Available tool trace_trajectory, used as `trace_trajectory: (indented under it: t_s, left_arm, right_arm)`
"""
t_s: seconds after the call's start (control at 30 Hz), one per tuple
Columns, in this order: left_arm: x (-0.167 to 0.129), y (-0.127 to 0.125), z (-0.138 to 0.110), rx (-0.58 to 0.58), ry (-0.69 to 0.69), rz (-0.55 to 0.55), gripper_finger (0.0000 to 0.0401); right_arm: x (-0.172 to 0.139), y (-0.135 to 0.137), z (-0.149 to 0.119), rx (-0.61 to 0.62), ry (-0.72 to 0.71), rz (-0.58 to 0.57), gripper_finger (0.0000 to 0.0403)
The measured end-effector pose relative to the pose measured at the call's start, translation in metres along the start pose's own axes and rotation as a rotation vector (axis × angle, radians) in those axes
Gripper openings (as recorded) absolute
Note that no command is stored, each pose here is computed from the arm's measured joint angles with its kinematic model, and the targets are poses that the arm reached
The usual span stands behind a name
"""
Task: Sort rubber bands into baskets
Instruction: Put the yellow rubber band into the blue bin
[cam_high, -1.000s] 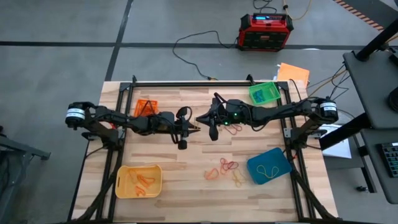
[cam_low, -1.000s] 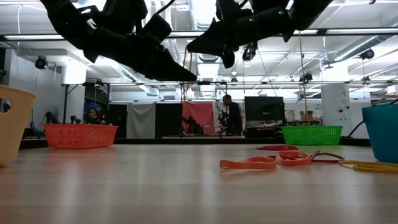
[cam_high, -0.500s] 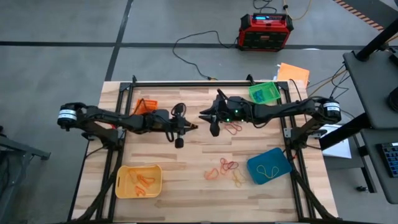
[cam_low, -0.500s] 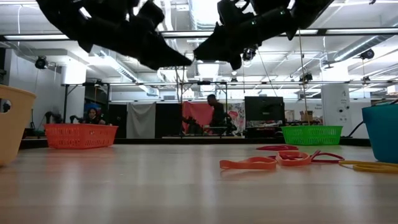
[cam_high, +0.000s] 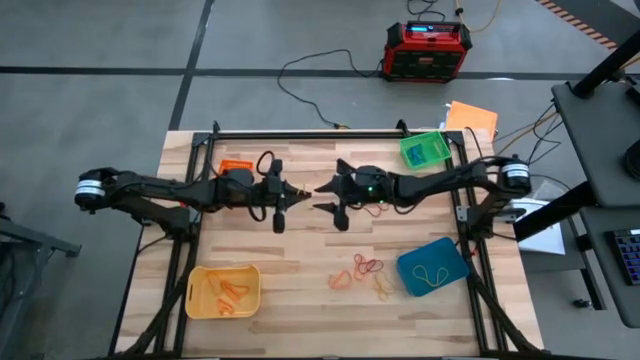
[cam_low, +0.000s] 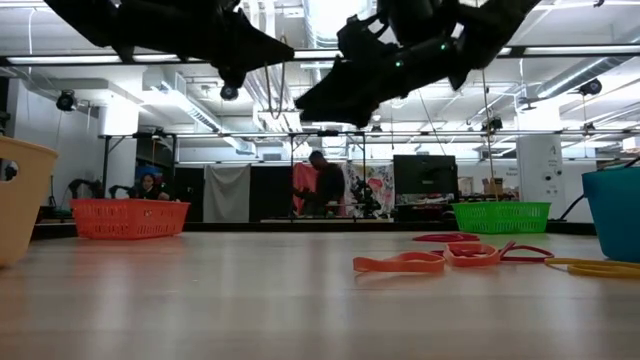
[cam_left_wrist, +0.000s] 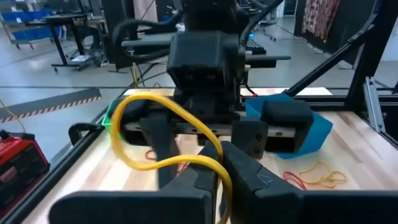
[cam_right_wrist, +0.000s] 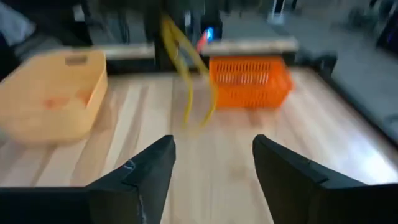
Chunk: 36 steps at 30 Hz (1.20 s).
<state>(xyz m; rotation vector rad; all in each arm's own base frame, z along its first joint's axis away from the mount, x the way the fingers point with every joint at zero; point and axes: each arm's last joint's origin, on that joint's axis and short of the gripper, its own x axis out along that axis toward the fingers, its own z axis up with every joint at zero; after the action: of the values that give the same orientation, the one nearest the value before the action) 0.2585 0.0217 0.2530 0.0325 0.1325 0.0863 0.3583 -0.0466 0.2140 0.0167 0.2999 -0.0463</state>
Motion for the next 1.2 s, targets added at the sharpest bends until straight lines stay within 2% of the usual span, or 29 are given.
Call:
trace_trajectory:
  t_s: [0.17,0.43,0.53,0.67,0.73,0.8,0.9,1.03,1.2]
  left_arm:
    - [0.003,0.000,-0.004,-0.013,0.020,0.003,0.0000]
    - [0.010,0.001,-0.004,-0.020,-0.032,0.013,0.0000]
    - [0.010,0.001,-0.006,-0.015,-0.014,0.017,0.0000]
    - [0.008,0.003,-0.005,-0.068,-0.002,0.064,0.0004]
    - [0.007,0.004,-0.006,-0.064,0.012,0.068,0.0019]
    - [0.006,0.004,-0.007,-0.052,0.037,0.069,0.0044]
    - [0.003,0.004,-0.007,-0.035,0.059,0.074,0.0090]
    - [-0.003,0.004,-0.008,0.002,0.104,0.072,0.0154]
    - [-0.012,0.005,-0.005,0.047,0.131,0.069,0.0212]
  right_arm:
    - [0.014,0.000,-0.003,-0.065,-0.119,0.014,0.0223]
    - [0.042,0.000,0.000,-0.075,-0.146,0.045,0.0214]
    - [0.049,0.001,0.005,-0.076,-0.130,0.013,0.0187]
    - [0.052,-0.001,0.009,-0.098,-0.066,-0.015,0.0103]
    - [0.052,-0.001,0.009,-0.117,-0.039,-0.013,0.0047]
    - [0.052,0.002,0.011,-0.132,-0.027,-0.007,0.0022]
    - [0.048,0.003,0.016,-0.132,-0.023,-0.003,0.0011]
    - [0.034,0.003,0.023,-0.127,0.051,-0.015,0.0009]
    - [0.003,0.005,0.042,-0.108,0.246,-0.002,0.0009]
